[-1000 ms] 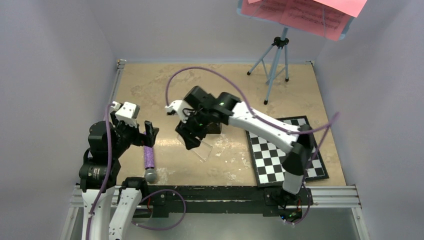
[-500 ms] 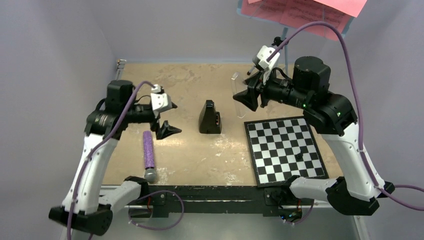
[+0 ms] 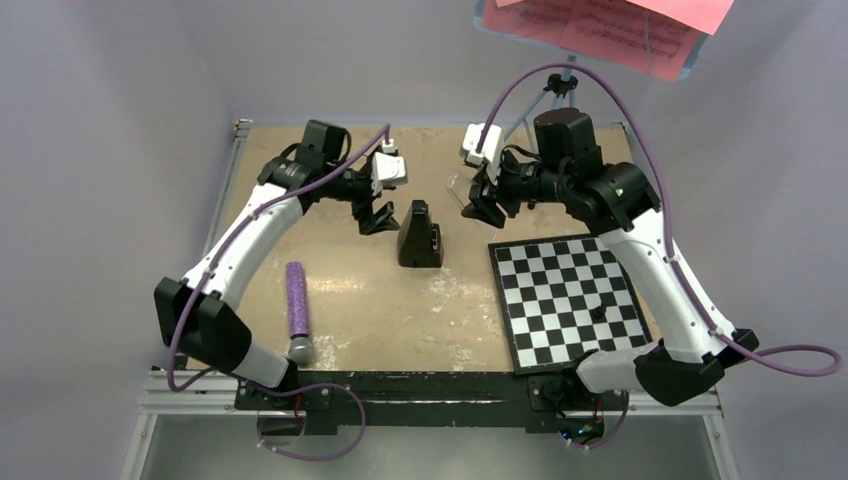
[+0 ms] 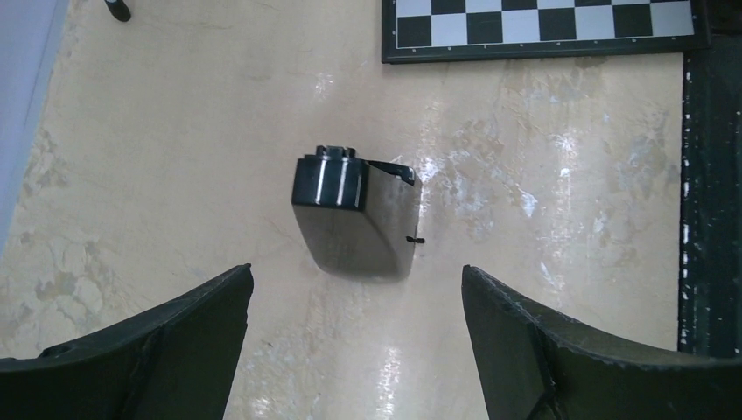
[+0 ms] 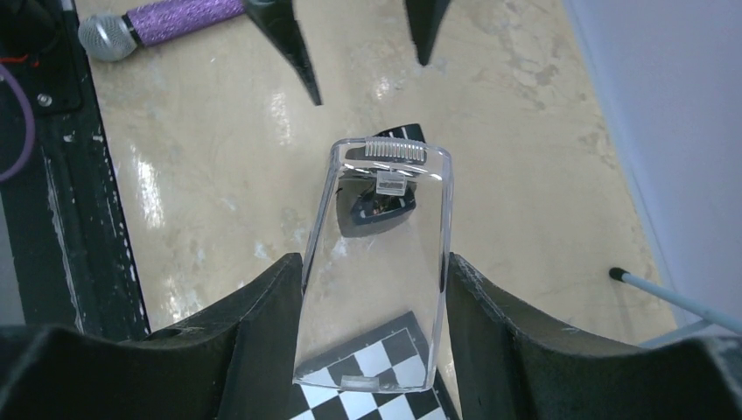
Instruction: Pack up the instrument practice props
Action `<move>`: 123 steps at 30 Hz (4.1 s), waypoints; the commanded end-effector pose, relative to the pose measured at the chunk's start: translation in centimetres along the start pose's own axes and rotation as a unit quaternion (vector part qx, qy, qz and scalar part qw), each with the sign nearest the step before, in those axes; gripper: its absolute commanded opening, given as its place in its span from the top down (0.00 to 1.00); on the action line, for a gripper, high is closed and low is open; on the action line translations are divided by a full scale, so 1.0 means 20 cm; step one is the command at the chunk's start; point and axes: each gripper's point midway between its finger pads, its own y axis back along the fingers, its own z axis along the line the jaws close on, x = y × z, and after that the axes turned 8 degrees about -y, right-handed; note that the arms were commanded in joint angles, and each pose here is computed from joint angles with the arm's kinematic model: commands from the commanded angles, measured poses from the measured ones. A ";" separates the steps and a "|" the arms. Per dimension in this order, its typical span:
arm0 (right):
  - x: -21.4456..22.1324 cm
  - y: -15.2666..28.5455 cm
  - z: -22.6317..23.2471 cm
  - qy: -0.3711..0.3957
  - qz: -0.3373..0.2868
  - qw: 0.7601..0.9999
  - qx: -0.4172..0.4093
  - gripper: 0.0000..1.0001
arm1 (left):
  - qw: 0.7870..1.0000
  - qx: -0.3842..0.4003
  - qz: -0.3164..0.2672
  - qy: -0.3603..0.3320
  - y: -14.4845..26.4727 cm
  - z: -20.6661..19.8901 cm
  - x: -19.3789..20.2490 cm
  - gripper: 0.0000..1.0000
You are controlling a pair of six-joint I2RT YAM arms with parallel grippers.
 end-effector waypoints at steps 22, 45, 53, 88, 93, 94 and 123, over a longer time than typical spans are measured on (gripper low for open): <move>0.25 -0.17 -0.13 -0.093 -0.003 0.995 -0.044 1.00 | 0.994 0.092 -0.035 -0.056 -0.31 0.10 -0.01 0.25; 0.32 -0.48 0.05 0.019 -0.168 0.966 -0.193 1.00 | 0.990 0.128 -0.056 -0.017 -0.28 0.00 0.00 0.52; 0.36 -0.64 0.13 0.032 -0.204 0.961 -0.182 1.00 | 0.992 0.113 -0.049 0.000 -0.22 0.02 0.07 0.52; 0.25 -0.85 0.20 -0.013 -0.280 0.955 -0.100 1.00 | 0.973 0.229 -0.011 0.012 0.01 -0.35 0.29 1.00; 0.26 -0.90 0.22 -0.013 -0.282 0.954 -0.103 1.00 | 0.973 0.230 -0.009 0.027 0.00 -0.39 0.32 1.00; 0.27 -0.91 0.22 -0.013 -0.282 0.954 -0.105 1.00 | 0.972 0.231 -0.009 0.029 0.00 -0.40 0.32 1.00; 0.35 -0.96 0.33 -0.021 -0.292 0.946 -0.140 1.00 | 0.972 0.236 0.010 0.004 -0.01 -0.45 0.43 1.00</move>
